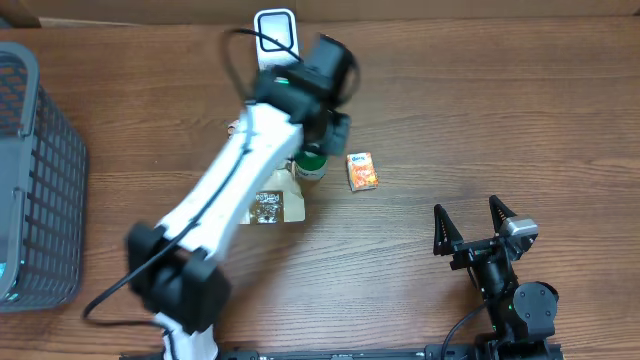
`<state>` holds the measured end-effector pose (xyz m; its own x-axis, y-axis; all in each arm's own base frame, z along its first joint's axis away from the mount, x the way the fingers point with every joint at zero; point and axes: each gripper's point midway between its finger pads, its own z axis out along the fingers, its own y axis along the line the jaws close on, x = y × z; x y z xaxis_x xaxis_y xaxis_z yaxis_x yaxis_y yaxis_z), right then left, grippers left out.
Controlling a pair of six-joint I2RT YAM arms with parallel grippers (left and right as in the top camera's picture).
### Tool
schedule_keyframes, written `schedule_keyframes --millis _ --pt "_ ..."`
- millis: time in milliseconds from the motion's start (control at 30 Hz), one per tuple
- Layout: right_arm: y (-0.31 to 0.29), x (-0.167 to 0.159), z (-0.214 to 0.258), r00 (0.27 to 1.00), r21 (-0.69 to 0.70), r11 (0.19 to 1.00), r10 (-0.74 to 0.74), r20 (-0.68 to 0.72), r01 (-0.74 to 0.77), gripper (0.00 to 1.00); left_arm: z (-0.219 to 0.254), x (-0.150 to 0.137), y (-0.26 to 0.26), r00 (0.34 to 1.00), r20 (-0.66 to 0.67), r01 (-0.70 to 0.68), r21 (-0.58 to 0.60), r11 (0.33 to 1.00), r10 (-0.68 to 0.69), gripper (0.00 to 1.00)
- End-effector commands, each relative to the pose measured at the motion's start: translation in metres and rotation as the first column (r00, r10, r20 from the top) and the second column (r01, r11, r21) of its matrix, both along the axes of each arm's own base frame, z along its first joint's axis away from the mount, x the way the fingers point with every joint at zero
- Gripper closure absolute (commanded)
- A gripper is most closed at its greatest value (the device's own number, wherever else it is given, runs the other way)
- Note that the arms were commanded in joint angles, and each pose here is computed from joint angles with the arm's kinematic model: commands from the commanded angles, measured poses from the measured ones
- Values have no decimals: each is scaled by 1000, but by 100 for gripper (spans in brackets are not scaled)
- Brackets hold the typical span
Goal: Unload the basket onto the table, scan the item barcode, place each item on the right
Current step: 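Carry the teal Kleenex pack beside the orange box and release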
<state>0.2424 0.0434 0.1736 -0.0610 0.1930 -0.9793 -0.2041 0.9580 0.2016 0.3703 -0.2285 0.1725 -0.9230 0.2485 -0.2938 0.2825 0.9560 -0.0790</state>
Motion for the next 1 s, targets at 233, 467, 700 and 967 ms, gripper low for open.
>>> schedule_keyframes --millis 233,467,700,967 --pt "0 0 -1 1000 4 1000 3 5 -3 0 -82 -13 -52 979 -97 187 107 977 -177 96" --pt "0 0 -1 1000 4 1000 3 5 -3 0 -113 -7 -37 993 -112 51 209 977 -28 96" --pt "0 0 -1 1000 4 1000 3 5 -3 0 -126 4 -24 996 -65 -47 280 959 67 96" --pt "0 0 -1 1000 4 1000 3 5 -3 0 -135 0 -30 993 -98 -32 264 964 59 40"
